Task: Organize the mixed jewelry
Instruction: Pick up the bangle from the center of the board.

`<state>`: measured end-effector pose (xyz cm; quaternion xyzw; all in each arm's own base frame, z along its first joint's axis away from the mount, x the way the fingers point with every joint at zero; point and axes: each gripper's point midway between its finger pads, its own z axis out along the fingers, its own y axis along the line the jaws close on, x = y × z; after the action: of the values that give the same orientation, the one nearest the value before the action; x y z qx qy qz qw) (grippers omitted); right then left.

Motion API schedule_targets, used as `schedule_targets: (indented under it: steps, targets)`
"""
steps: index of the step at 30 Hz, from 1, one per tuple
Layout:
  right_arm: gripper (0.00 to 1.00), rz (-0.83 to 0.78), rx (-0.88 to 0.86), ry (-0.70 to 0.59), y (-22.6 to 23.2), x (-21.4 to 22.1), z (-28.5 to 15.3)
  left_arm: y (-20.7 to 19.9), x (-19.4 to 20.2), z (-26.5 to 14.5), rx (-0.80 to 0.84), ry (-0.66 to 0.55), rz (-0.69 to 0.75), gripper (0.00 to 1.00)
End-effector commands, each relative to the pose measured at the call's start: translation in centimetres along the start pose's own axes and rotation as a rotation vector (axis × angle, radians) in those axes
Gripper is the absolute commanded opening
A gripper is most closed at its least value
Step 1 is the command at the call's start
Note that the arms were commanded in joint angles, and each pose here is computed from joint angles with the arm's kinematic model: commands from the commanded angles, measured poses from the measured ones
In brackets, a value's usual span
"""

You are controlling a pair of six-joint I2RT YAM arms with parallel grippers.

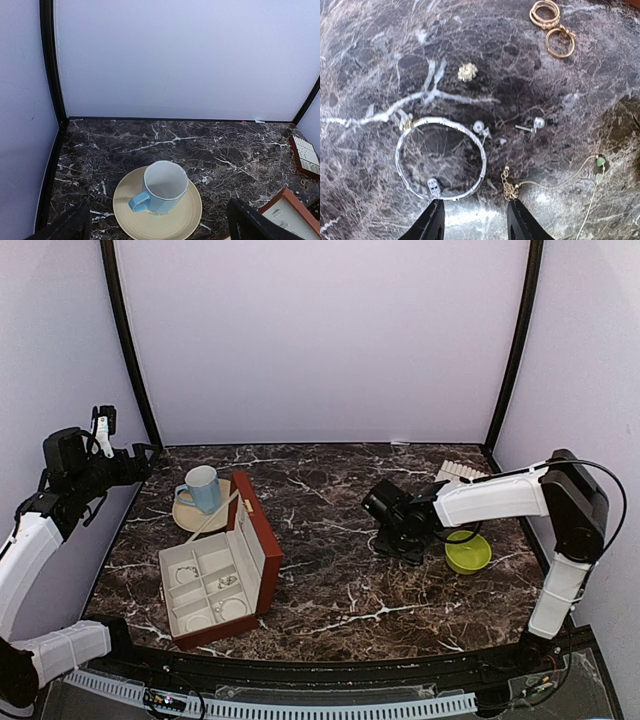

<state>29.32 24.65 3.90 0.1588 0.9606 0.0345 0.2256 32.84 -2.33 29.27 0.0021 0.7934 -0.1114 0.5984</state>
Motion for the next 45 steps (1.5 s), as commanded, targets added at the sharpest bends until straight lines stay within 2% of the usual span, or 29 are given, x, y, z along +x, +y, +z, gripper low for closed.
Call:
schedule_targets:
  steps: [1, 19, 29, 45]
  targets:
    - [0.43, 0.041, -0.011, -0.035, 0.2, -1.1, 0.1, -0.1, 0.2, -0.2, 0.002, 0.003, -0.005, 0.96]
    - [0.41, 0.106, 0.031, -0.041, 0.2, -1.3, 1.7, -0.1, 0.4, -0.1, 0.003, 0.008, -0.006, 0.96]
    - [0.38, 0.063, -0.003, 0.009, 1.5, -0.2, 2.5, -0.2, 0.3, -0.1, 0.005, 0.008, -0.006, 0.97]
    - [0.31, 0.03, 0.028, 0.018, 1.4, 0.9, 2.8, -0.2, 0.3, -0.2, 0.003, 0.005, -0.005, 0.97]
